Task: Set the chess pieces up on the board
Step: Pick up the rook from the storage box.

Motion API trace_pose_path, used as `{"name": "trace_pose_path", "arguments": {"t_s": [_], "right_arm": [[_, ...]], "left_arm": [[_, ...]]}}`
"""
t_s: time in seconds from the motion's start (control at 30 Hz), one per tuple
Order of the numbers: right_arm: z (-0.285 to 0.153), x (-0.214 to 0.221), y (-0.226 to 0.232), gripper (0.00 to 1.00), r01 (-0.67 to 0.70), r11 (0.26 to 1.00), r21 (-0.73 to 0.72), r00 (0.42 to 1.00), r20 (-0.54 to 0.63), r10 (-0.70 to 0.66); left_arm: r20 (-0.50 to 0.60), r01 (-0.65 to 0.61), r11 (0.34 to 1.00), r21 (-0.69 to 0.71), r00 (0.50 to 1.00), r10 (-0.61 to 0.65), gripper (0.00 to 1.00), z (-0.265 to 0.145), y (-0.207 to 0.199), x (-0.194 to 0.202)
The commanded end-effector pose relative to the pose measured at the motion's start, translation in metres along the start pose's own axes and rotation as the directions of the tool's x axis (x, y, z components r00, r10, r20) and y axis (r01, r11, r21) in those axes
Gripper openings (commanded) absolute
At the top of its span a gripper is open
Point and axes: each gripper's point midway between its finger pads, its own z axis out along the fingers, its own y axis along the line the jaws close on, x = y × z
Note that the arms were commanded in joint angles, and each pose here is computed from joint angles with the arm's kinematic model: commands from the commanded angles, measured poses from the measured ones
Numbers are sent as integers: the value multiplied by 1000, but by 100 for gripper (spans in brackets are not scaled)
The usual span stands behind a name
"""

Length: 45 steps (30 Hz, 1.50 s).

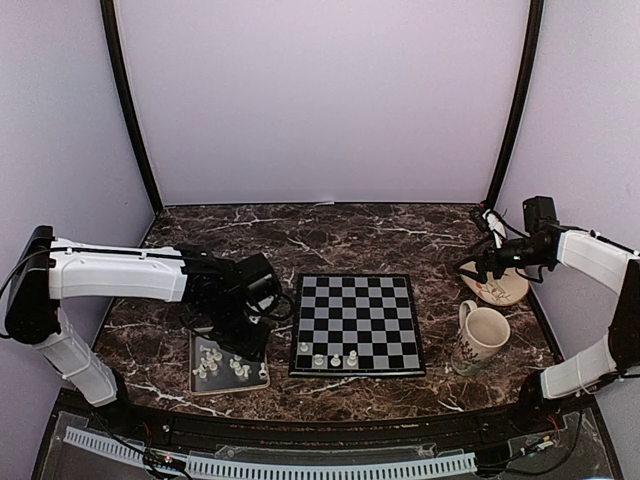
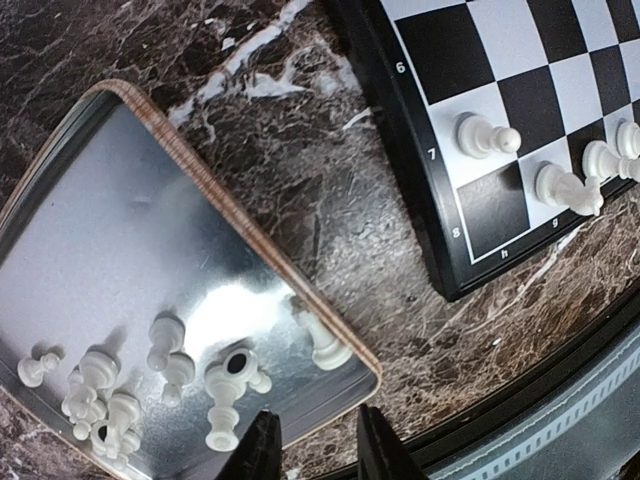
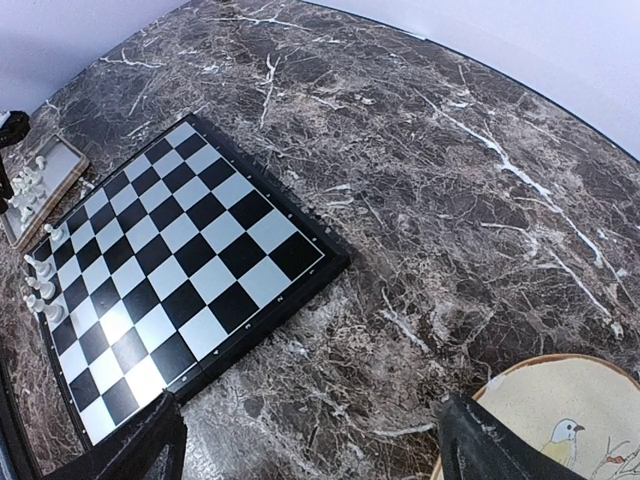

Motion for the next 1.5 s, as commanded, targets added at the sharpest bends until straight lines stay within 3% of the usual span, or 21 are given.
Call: {"name": "trace_pose_path", "arguments": {"t_s": [0.0, 0.67, 1.23, 1.47], "right_arm": [[-4, -13, 0, 87, 44, 999, 13, 999, 20, -44], [0, -9, 1, 87, 39, 999, -5, 999, 2, -39], [1, -9, 3, 87, 40, 999, -13, 999, -2, -40], [1, -9, 3, 87, 40, 999, -15, 999, -4, -40]], "left_arm": [[-16, 4, 999, 50, 1000, -4, 28, 8, -12, 0], [-115, -21, 1000, -19, 993, 19, 25, 41, -6, 9], [-46, 15, 999, -28, 999, -16, 24, 25, -1, 6], [-78, 17, 1000, -25, 997, -19, 22, 37, -2, 10]]}}
